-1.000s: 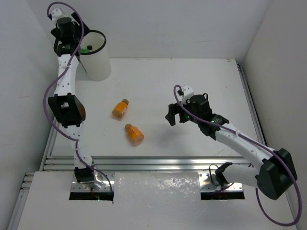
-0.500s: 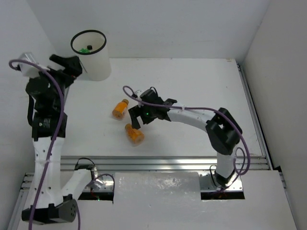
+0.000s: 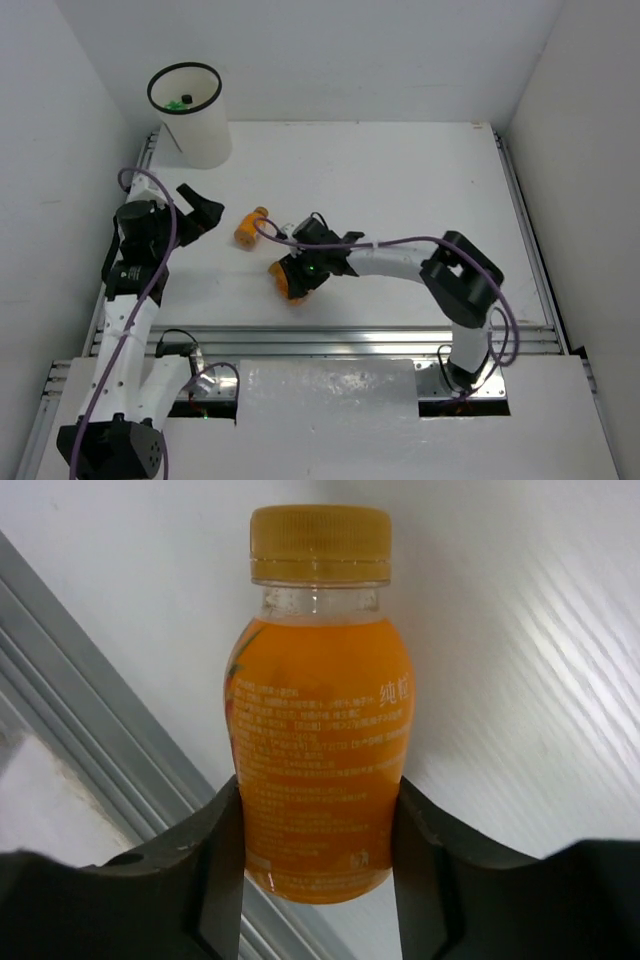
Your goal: Put the plastic bottles in the bin
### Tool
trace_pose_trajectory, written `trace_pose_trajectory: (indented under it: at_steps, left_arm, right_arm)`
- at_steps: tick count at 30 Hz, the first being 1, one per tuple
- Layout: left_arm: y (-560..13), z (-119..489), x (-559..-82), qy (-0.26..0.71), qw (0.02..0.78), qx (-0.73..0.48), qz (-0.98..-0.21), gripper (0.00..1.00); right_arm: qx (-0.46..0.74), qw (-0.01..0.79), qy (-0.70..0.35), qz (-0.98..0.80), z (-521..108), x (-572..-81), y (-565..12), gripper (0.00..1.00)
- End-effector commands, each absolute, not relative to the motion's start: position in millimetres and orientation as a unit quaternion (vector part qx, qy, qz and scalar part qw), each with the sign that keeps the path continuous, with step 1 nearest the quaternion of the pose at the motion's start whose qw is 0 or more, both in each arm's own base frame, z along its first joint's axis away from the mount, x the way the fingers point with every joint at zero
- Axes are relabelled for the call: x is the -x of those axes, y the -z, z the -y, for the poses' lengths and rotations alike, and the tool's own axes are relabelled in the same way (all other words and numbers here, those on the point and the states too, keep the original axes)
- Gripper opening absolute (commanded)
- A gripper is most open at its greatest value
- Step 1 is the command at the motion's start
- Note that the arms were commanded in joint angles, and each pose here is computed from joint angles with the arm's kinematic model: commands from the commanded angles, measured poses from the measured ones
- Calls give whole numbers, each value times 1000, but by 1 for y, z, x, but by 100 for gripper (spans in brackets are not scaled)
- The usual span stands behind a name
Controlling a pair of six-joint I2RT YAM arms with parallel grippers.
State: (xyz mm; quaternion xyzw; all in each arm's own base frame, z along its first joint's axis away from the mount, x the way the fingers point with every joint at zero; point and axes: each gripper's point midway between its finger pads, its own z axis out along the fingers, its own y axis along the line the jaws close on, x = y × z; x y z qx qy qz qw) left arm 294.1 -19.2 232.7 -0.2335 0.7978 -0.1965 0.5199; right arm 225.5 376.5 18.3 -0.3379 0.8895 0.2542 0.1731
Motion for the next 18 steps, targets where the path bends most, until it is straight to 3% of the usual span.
trace_pose_trajectory:
  at_steps: [1, 5, 6, 8, 18]
  left_arm:
    - [-236, 76, -291, 327, 495, 143, -792, 100]
    - [-241, 156, -275, 429, 451, 36, -782, 100]
    - [-248, 176, -273, 462, 445, 1, -767, 100]
    - [-257, 210, -260, 503, 426, -43, -751, 100]
    - [-283, 287, -265, 538, 420, -116, -722, 100]
  right_arm:
    - [319, 294, -274, -858, -364, -246, -78, 0]
    - [241, 361, -348, -831, -314, -263, -117, 0]
    - [236, 413, -389, -789, -312, -269, -158, 0]
    - [240, 430, -426, -759, -299, -267, -179, 0]
    - [319, 492, -480, -652, -290, -224, -258, 0]
